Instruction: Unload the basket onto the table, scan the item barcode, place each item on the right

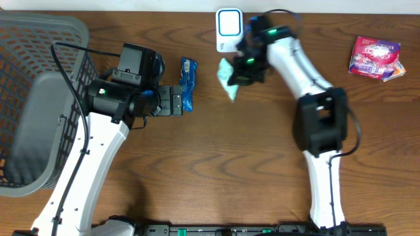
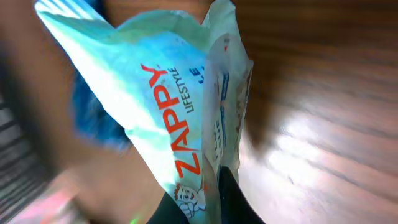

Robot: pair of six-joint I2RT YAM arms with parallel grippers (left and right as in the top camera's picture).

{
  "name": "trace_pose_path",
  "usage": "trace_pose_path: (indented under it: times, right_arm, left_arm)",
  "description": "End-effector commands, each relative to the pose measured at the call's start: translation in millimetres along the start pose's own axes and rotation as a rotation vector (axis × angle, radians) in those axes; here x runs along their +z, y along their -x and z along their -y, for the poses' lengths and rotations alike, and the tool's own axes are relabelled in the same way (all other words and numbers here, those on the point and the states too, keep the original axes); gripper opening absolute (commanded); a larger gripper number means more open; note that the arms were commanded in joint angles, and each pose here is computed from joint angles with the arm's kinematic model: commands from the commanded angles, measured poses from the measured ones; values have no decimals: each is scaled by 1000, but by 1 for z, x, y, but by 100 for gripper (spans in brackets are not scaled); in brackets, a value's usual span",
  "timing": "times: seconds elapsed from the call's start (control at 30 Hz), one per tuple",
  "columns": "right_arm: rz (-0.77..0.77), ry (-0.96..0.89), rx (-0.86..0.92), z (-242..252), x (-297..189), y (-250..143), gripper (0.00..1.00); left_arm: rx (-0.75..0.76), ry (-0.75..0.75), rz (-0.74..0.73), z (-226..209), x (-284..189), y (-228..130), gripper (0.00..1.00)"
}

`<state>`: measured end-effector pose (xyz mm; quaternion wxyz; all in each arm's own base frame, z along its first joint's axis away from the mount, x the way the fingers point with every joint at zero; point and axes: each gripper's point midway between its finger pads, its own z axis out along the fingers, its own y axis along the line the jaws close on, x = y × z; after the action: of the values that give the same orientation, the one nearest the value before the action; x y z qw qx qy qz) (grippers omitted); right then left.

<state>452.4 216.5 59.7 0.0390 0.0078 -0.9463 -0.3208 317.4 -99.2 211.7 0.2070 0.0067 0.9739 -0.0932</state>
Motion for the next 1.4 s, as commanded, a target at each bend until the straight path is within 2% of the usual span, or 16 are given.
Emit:
trace_pose_path:
  times: [0.0, 0.23, 0.43, 0.47, 0.5, 0.53, 0.57, 0.77, 1.0, 1.1, 1.17, 1.23, 1.37]
  right_arm:
    - [-12, 341, -132, -30, -43, -7, 1]
    - [-11, 595, -91, -9, -85, -25, 1]
    - [-25, 659, 23, 33, -59, -42, 1]
    - [-27, 658, 46, 41, -52, -45, 5]
    - [-26, 655, 77, 52, -45, -48, 19]
    - [-23, 649, 92, 60, -41, -49, 29]
    - [-22, 629, 112, 69, -38, -50, 34]
    - [-51, 239, 297, 144, -41, -56, 36]
    - [82, -48, 247, 140, -97, -47, 38]
    - [160, -113, 153, 116, -119, -40, 33]
    - [200, -126, 88, 97, -125, -36, 21]
    - [232, -125, 19, 74, -127, -33, 3]
    - [251, -149, -75, 45, -113, -27, 1]
  left_arm:
    - [11, 11, 0, -3, 0, 1, 98]
    - [11, 11, 1, -3, 0, 1, 98]
    - [11, 11, 1, -3, 0, 1, 98]
    - [11, 11, 1, -3, 0, 1, 98]
    - [11, 11, 1, -3, 0, 1, 98]
    - [11, 11, 1, -3, 0, 1, 98]
    - [11, 11, 1, -3, 0, 1, 98]
    - [11, 11, 0, -3, 0, 1, 98]
    - [11, 11, 1, -3, 0, 1, 98]
    - [10, 11, 1, -3, 0, 1, 98]
    - [11, 11, 1, -3, 0, 1, 98]
    - [11, 11, 0, -3, 0, 1, 98]
    - [11, 11, 1, -3, 0, 1, 98]
